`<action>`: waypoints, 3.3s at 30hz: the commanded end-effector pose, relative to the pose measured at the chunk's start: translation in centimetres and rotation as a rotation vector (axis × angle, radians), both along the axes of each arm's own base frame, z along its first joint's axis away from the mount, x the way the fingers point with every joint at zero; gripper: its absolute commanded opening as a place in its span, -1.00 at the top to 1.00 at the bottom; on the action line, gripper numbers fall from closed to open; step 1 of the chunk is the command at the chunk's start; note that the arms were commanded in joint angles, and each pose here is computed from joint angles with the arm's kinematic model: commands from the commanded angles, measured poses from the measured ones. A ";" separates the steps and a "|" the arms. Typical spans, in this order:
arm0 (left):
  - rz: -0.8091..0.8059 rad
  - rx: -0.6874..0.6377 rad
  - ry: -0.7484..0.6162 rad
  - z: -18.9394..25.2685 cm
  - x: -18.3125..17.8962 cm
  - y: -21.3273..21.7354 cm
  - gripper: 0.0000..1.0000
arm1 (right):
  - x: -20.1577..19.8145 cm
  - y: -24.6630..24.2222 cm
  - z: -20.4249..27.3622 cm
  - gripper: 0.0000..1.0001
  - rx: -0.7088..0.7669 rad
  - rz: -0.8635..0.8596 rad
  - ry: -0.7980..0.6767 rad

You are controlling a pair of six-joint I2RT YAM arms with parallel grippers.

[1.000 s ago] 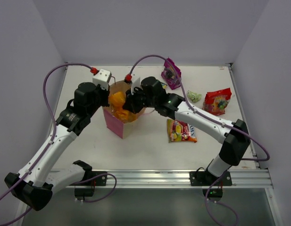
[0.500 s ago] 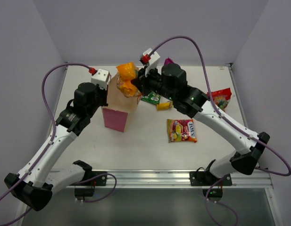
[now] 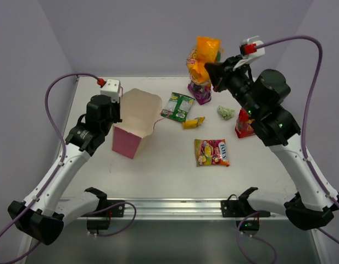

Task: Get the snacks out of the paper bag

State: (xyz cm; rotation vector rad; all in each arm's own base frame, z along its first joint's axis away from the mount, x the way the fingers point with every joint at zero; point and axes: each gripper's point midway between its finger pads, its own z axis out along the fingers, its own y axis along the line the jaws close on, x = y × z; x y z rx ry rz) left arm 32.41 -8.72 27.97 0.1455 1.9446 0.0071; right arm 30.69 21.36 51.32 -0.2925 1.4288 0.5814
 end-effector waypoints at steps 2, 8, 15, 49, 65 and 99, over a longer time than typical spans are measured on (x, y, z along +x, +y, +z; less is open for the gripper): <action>0.125 -0.077 0.014 -0.2 0.9 2.8 1.00 | -0.5 -0.3 -3.6 1.00 0.050 0.012 0.080; 0.209 -0.134 0.021 -0.4 2.0 5.2 1.00 | -0.9 2.9 -16.8 1.00 0.000 0.133 0.365; 0.228 -0.161 0.013 -0.7 2.6 5.5 1.00 | -3.0 8.4 -28.8 1.00 -0.118 0.264 0.598; 0.233 -0.239 -0.060 2.2 8.7 8.0 -0.13 | -7.7 -4.5 -13.3 -0.98 -0.078 -0.069 0.270; 0.140 -0.226 -0.316 17.2 -3.2 8.0 -1.00 | -13.2 -19.3 -4.6 -0.98 0.076 -0.468 0.005; 0.150 -0.212 -0.470 18.2 -12.3 8.7 -1.00 | -18.5 -25.8 -4.6 -0.98 0.157 -0.533 -0.137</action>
